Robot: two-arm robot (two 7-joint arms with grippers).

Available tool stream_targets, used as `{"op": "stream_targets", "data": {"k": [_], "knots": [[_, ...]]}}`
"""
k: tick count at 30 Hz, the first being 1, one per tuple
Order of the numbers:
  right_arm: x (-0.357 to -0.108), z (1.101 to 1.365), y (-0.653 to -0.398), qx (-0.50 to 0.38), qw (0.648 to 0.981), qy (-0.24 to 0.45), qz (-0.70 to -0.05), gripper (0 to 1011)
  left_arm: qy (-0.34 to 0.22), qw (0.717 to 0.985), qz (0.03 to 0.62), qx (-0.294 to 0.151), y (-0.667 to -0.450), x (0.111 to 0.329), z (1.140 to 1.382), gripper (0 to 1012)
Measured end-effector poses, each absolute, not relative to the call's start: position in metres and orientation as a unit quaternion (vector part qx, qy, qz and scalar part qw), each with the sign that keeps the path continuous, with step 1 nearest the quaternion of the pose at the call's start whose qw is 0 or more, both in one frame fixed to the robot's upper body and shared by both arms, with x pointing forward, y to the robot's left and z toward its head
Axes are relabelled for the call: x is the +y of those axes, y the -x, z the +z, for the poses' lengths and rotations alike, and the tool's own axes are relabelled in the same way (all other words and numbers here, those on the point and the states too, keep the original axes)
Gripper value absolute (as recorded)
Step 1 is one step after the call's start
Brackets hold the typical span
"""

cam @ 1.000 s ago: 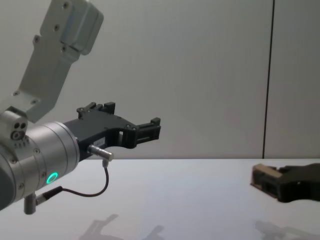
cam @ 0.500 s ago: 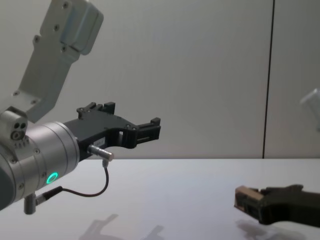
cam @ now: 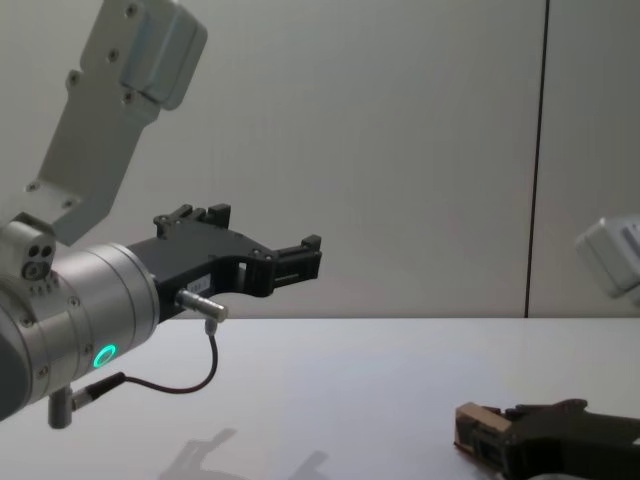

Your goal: Use the one hand to pick up the stamp and affix it onto the A4 paper.

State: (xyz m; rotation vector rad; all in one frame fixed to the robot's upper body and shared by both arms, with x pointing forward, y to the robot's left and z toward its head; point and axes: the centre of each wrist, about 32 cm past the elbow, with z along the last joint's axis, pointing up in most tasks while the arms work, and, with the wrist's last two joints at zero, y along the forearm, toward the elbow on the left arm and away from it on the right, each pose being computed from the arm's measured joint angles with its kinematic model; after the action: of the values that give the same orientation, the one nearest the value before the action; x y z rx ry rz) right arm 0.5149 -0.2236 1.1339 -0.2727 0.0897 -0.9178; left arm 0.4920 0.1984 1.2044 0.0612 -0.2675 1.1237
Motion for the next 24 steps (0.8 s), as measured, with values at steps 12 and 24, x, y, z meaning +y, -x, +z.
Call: {"op": "stream_targets", "data": {"k": [12,24], "knots": [[-0.2233,1.1331,-0.5199,0.049,0.888,0.140,-0.435,220,-0.029,0.837,0.531,-0.126,-0.4920,0.1984,1.2044,993],[-0.2258,1.1414,-0.5187,0.046,0.889,0.130,-0.436,220,-0.029,0.837,0.531,-0.126,-0.4920,0.1984,1.2044,993]]}}
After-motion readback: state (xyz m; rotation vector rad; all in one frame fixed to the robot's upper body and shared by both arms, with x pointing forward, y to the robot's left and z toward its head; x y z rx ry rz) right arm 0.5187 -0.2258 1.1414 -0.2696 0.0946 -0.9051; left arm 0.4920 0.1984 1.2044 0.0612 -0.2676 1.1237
